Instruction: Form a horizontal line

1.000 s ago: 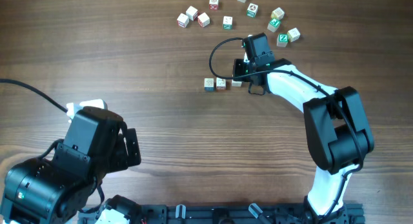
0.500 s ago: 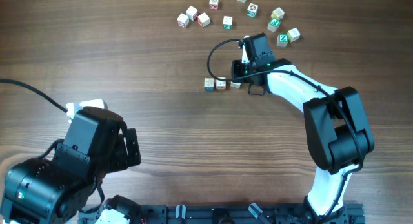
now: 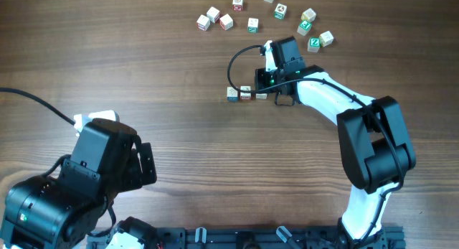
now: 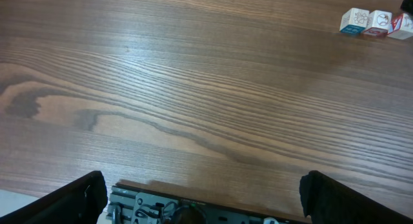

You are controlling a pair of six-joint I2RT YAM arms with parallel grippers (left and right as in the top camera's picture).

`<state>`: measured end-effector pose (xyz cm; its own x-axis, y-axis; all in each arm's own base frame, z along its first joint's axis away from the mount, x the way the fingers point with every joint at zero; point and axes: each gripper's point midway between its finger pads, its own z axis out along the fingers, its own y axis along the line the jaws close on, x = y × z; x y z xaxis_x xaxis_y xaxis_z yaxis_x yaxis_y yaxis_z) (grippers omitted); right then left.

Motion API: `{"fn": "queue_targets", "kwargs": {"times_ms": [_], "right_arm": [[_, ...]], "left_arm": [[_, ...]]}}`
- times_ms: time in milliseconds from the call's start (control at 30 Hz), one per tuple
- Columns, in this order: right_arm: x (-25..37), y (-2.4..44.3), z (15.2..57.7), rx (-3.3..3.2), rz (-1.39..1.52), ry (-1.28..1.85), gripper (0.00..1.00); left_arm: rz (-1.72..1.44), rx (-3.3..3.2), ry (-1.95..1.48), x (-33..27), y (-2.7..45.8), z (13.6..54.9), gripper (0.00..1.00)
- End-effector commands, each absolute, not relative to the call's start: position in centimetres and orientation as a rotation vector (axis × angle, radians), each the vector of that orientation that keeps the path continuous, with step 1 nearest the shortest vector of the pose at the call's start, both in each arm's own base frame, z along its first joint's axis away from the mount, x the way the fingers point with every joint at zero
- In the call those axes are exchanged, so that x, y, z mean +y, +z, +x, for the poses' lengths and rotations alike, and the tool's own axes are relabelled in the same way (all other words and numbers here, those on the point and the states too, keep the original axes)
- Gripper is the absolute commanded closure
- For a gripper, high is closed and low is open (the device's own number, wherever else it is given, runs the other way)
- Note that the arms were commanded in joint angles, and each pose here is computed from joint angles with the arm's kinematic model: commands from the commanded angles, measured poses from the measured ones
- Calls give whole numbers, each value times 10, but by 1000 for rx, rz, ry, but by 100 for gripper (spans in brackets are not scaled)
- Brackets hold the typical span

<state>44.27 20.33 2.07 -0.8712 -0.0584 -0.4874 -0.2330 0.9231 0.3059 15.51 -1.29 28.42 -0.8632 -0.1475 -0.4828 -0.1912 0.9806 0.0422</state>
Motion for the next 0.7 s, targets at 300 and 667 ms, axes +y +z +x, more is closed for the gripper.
{"fn": "queue_targets", "kwargs": {"times_ms": [300,667], "right_arm": [[151,10,433,2697,241,187,95],[182,8,415,2781,124,419,95]], "left_arm": [[-229,2631,127,-12,284,155,0],[-229,2631,127,-12,284,155,0]]}}
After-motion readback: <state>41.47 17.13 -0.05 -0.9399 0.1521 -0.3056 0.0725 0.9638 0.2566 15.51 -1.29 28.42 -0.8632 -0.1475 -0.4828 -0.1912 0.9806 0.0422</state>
